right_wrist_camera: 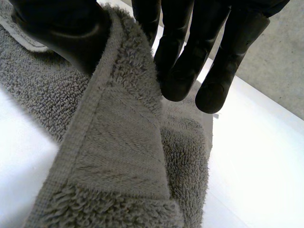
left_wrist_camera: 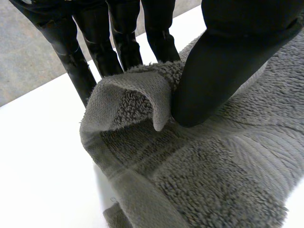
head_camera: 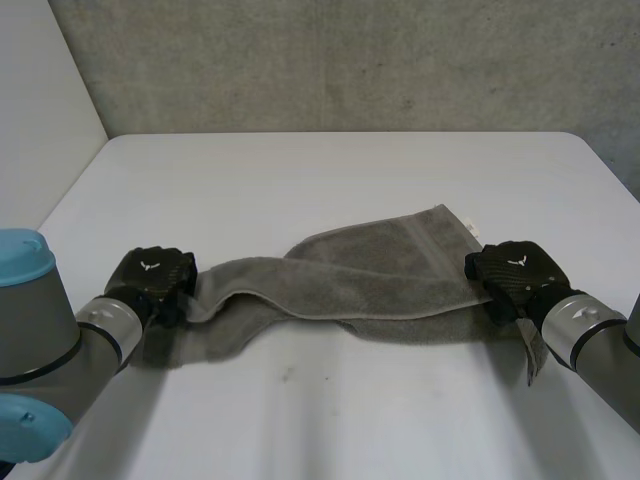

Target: Fold the towel.

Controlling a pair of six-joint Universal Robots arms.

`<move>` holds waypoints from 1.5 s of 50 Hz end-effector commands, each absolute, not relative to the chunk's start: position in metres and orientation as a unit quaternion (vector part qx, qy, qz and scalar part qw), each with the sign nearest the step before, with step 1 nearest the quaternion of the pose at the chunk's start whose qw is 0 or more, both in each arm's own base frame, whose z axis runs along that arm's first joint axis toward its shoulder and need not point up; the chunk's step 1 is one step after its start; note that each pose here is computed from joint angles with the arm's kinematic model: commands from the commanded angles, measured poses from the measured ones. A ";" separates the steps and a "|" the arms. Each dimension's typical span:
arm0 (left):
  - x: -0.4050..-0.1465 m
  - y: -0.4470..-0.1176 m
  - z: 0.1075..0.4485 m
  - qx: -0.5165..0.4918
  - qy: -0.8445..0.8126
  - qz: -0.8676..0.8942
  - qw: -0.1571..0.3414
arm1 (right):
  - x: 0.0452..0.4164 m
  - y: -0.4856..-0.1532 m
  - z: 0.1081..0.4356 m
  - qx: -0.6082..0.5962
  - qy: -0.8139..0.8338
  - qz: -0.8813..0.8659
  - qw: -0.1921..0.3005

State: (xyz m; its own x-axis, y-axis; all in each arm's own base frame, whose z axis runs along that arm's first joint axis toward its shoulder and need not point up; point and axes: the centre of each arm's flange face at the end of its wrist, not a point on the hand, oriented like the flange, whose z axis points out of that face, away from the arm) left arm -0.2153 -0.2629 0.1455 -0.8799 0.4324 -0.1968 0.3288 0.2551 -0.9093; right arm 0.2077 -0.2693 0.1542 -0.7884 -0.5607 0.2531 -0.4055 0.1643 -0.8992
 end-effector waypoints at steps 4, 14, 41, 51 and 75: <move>-0.215 -0.258 0.136 -0.246 -0.796 0.551 0.048 | 0.208 -0.269 0.154 -0.322 0.759 -0.563 0.066; -0.216 -0.262 0.136 -0.247 -0.791 0.558 0.047 | 0.208 -0.269 0.154 -0.323 0.758 -0.563 0.066; -0.201 -0.192 0.390 -0.138 -0.585 0.789 0.129 | 0.191 -0.201 0.445 -0.332 0.582 -0.743 -0.020; -0.205 -0.244 0.305 -0.139 -0.719 0.672 0.111 | 0.197 -0.249 0.363 -0.462 0.672 -0.577 -0.051; -0.242 -0.366 0.432 -0.041 -0.485 0.836 0.255 | 0.250 -0.349 0.453 -0.282 0.382 -0.875 -0.096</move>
